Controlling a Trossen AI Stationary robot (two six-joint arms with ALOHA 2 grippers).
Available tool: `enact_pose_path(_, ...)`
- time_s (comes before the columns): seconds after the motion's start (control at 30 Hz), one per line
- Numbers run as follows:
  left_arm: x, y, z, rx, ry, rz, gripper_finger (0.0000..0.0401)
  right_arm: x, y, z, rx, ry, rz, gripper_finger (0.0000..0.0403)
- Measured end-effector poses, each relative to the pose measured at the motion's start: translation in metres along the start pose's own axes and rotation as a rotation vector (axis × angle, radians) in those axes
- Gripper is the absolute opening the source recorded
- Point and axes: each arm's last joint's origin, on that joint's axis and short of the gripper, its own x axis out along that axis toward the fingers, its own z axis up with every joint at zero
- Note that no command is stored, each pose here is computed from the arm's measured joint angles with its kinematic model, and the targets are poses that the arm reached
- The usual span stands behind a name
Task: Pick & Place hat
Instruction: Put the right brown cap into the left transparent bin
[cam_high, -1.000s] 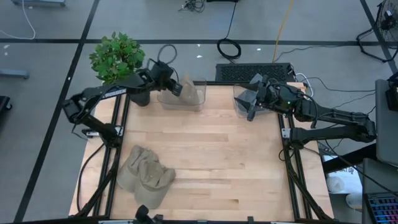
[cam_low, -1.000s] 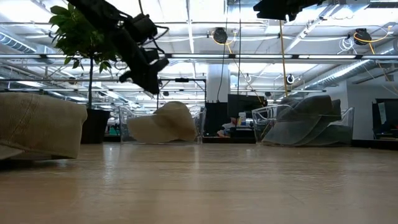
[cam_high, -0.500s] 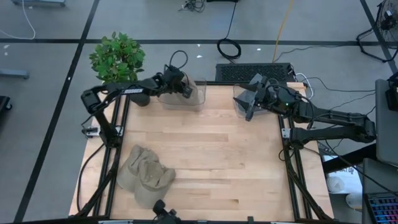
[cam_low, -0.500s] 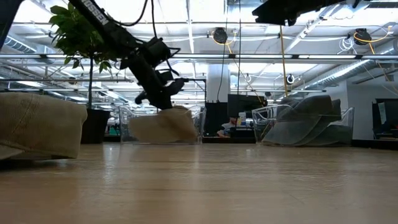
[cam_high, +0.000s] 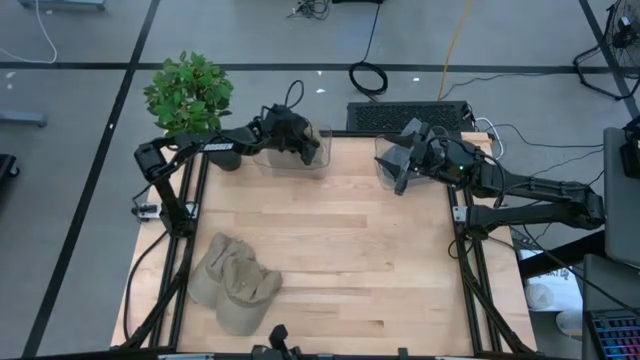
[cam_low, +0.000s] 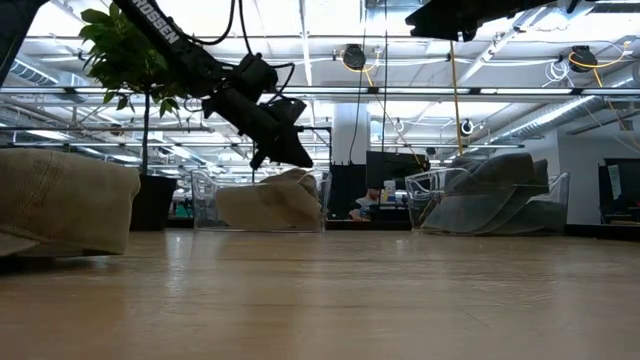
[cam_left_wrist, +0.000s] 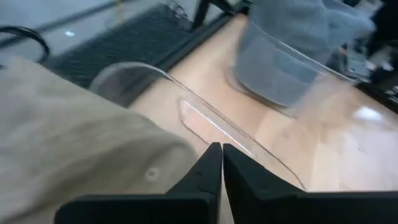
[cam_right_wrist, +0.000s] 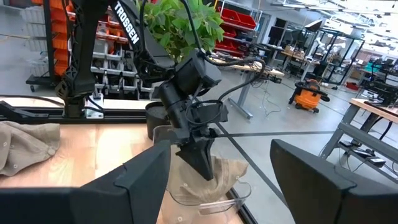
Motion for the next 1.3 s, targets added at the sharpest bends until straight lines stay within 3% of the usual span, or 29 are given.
enact_pose_path(0.1, -0.004, -0.001, 0.004, 0.026, -0.04, 0.111, 0.0011, 0.0, 0.0, 0.0, 0.0, 0.0, 0.0, 0.0263)
enact_pose_path(0.27, -0.013, 0.002, 0.013, 0.051, -0.133, 0.413, 0.0008, 0.0, 0.0, 0.0, -0.001, 0.002, 0.0, 0.0263)
enact_pose_path(0.33, -0.013, 0.005, 0.012, 0.06, -0.124, 0.446, 0.0005, 0.0, 0.0, 0.0, -0.001, 0.002, 0.0, 0.0263)
enact_pose_path(0.67, 0.017, 0.016, -0.02, 0.037, 0.058, 0.362, 0.0005, 0.0, 0.0, 0.0, 0.0, -0.001, 0.0, 0.0263)
enact_pose_path(0.9, 0.019, 0.01, -0.015, 0.051, 0.04, 0.064, 0.0004, 0.0, 0.0, 0.0, 0.006, -0.001, 0.0, 0.0263)
enact_pose_path(1.07, 0.018, 0.005, -0.008, 0.028, -0.008, -0.046, 0.0018, 0.0, 0.0, 0.0, 0.007, 0.0, 0.0, 0.0263)
enact_pose_path(1.17, 0.009, 0.002, -0.003, 0.004, -0.01, -0.048, 0.0022, 0.0, 0.0, 0.0, 0.007, 0.0, 0.0, 0.0263)
enact_pose_path(1.3, -0.012, -0.004, 0.0, -0.024, 0.06, 0.054, 0.0005, 0.0, 0.0, 0.0, 0.007, 0.0, 0.0, 0.0263)
